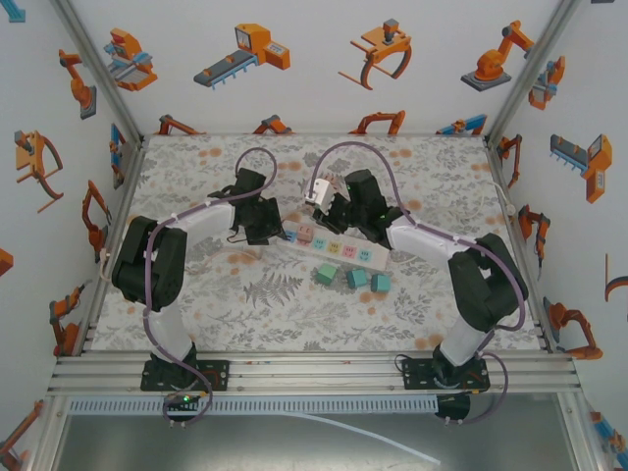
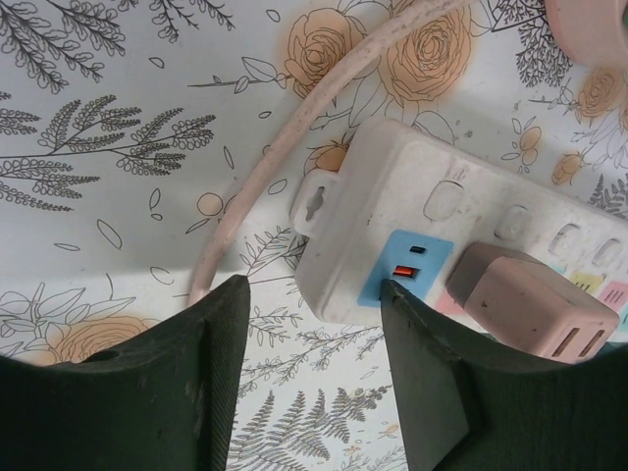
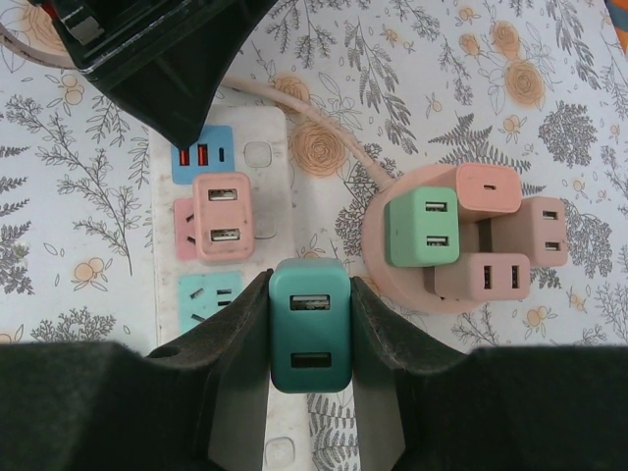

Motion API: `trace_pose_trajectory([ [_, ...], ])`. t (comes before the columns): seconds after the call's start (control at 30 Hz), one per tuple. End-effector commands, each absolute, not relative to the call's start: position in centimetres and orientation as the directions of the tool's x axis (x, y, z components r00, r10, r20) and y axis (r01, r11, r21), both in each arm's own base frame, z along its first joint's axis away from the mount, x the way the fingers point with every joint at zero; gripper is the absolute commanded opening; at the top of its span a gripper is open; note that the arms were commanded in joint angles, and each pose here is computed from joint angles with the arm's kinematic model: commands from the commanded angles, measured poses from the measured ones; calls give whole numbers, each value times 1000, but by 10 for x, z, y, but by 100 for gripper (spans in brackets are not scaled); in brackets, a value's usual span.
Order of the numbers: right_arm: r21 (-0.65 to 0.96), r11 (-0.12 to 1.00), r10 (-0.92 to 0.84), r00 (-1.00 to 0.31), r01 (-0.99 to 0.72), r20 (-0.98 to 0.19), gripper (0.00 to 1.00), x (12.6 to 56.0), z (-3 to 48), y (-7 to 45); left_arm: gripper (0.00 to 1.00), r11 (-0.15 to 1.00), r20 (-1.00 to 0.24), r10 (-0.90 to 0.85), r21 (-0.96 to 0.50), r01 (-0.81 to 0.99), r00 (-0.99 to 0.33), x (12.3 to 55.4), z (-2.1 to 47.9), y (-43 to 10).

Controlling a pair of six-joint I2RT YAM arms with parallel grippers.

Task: Pull the plug off the socket

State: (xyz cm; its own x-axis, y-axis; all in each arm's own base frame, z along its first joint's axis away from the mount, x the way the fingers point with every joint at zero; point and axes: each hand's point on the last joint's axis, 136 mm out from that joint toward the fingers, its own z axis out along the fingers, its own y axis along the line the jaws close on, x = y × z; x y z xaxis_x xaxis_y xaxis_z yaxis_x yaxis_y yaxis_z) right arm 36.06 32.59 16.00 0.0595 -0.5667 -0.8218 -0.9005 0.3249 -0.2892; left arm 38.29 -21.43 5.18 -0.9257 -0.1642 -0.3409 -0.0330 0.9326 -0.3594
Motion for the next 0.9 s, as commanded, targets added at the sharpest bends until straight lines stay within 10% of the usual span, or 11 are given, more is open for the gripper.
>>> trace_pose_trajectory([
  [0.0, -329, 360, -499, 117, -873, -858, 20, 363, 205, 328, 56, 960, -308, -159, -268, -74, -938, 370, 34, -196],
  [0.5, 138, 643, 23, -161, -754, -987, 19, 354, 306, 298, 77, 903, -589, -166, -413, 118, -791, 382, 173, -207],
  [0.87, 482, 499, 220, -433, -720, -874, 18, 318, 289, 297, 82, 793, -898, 31, -245, 558, -438, 295, 281, -191],
])
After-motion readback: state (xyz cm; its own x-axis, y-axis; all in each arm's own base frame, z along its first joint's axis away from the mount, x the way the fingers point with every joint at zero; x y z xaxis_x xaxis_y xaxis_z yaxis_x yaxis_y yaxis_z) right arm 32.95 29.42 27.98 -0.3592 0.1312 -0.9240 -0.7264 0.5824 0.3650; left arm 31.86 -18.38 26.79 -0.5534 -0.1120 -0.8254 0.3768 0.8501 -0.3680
